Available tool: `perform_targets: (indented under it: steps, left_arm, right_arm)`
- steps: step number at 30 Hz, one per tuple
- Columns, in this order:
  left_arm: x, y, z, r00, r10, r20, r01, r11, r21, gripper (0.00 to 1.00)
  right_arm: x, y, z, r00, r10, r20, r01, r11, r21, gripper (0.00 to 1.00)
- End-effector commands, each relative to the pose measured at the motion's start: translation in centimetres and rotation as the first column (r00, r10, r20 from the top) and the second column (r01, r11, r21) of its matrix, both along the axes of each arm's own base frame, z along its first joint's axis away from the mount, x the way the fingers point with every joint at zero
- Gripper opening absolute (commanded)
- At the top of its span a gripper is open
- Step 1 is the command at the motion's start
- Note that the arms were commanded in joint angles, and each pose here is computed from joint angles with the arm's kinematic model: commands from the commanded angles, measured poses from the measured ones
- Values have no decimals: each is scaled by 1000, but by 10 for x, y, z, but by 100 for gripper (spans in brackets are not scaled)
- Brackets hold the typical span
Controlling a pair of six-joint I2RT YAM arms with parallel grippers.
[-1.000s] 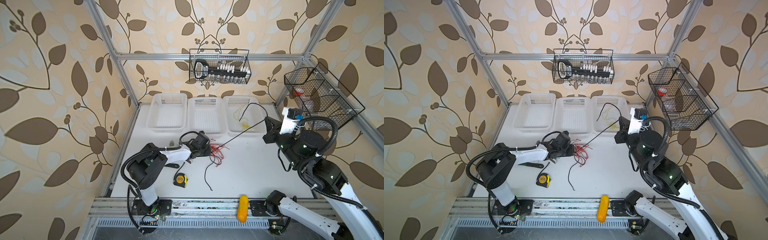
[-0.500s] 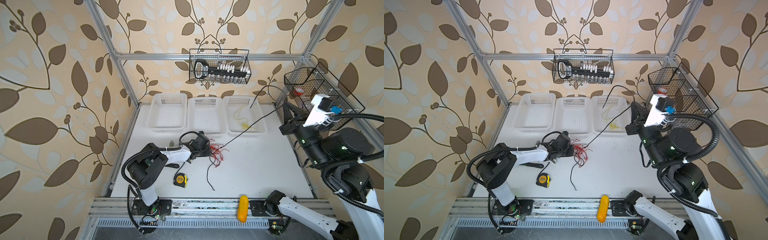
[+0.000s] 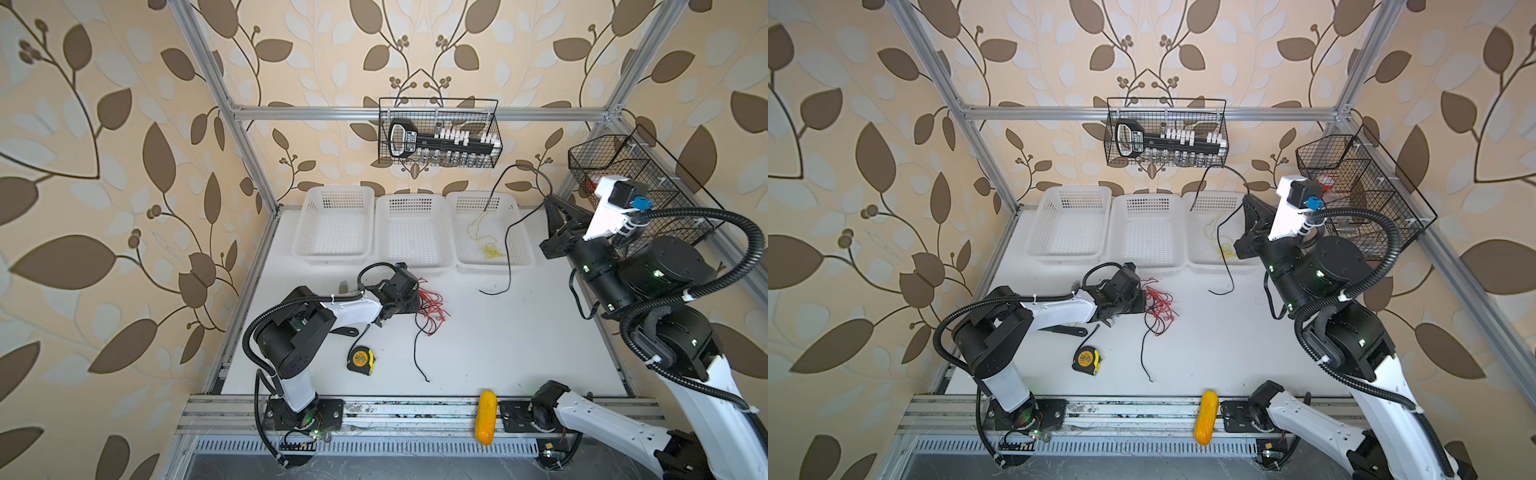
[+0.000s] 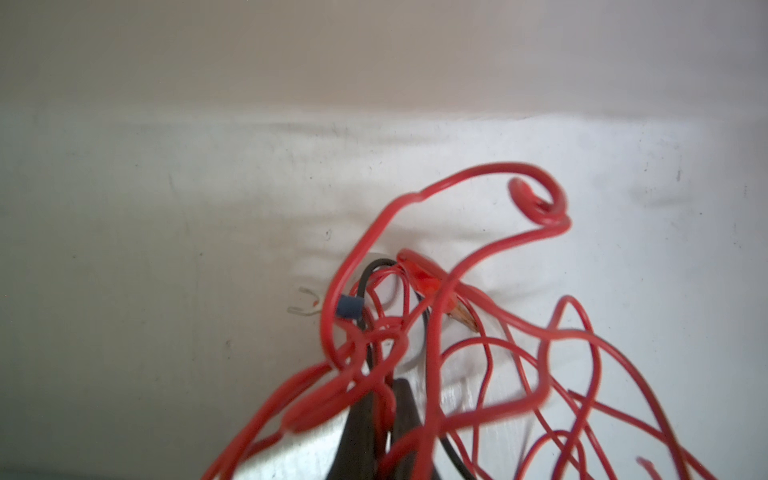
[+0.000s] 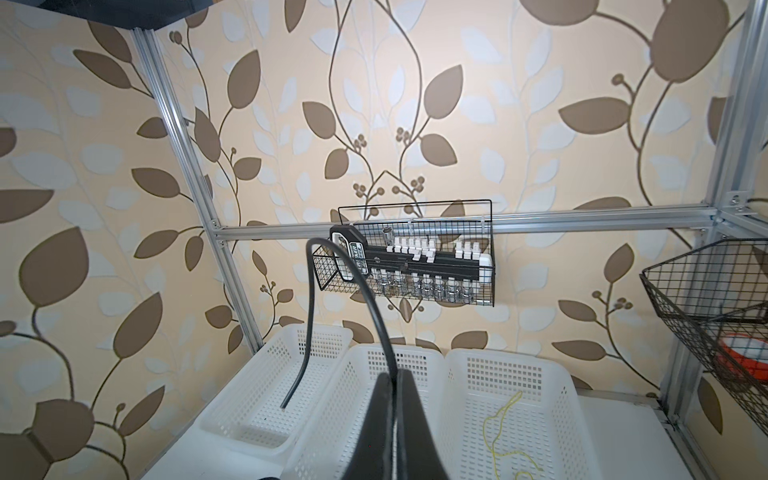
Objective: Untangle the cables
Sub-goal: 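Pull the black wire up and away from the tangle with the right gripper, then carry the black wire over the middle basket with the right gripper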
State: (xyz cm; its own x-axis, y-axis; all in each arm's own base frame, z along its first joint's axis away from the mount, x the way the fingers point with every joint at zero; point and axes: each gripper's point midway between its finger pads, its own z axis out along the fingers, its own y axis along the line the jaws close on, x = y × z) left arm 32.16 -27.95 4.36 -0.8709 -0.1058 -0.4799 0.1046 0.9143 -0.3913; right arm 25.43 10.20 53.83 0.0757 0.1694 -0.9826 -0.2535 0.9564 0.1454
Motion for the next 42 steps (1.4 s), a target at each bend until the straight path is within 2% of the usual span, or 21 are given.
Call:
perform_targets:
  steps: [1, 7, 11, 15, 19, 24, 30, 37, 42]
  left_arm:
    - [-29, 31, -33, 989, 37, -140, -22, 994, 106, 2]
    - [-30, 31, -28, 991, 35, -129, -22, 994, 104, 1]
    - [-31, 32, -28, 991, 35, -132, -22, 995, 101, 1]
    - [-31, 32, -25, 991, 35, -129, -23, 995, 94, 0]
    - [-31, 33, -23, 992, 35, -121, -23, 995, 97, 0]
    - [-29, 31, -21, 992, 27, -122, -16, 995, 97, 0]
    - [-29, 29, -24, 992, 23, -128, -10, 995, 98, 0]
    - [-28, 23, -19, 993, -1, -115, 8, 998, 66, 0]
    - [-27, 21, -11, 995, -16, -97, 21, 998, 53, 0]
  right_arm:
    - [1, 11, 27, 996, 50, 71, -51, 999, 2, 0]
    - [24, 27, 51, 988, 74, 133, -74, 997, -8, 0]
    - [52, 34, 61, 982, 98, 163, -103, 995, 19, 0]
    - [85, 42, 59, 975, 140, 170, -151, 987, 52, 0]
    - [114, 61, 43, 972, 182, 148, -188, 982, 29, 0]
    - [143, 75, 8, 977, 195, 92, -195, 981, -3, 0]
    - [159, 77, -33, 985, 170, 21, -169, 985, -29, 0]
    - [177, 81, -136, 975, 141, -172, -152, 987, -57, 0]
    - [183, 91, -203, 949, 107, -297, -151, 980, -131, 0]
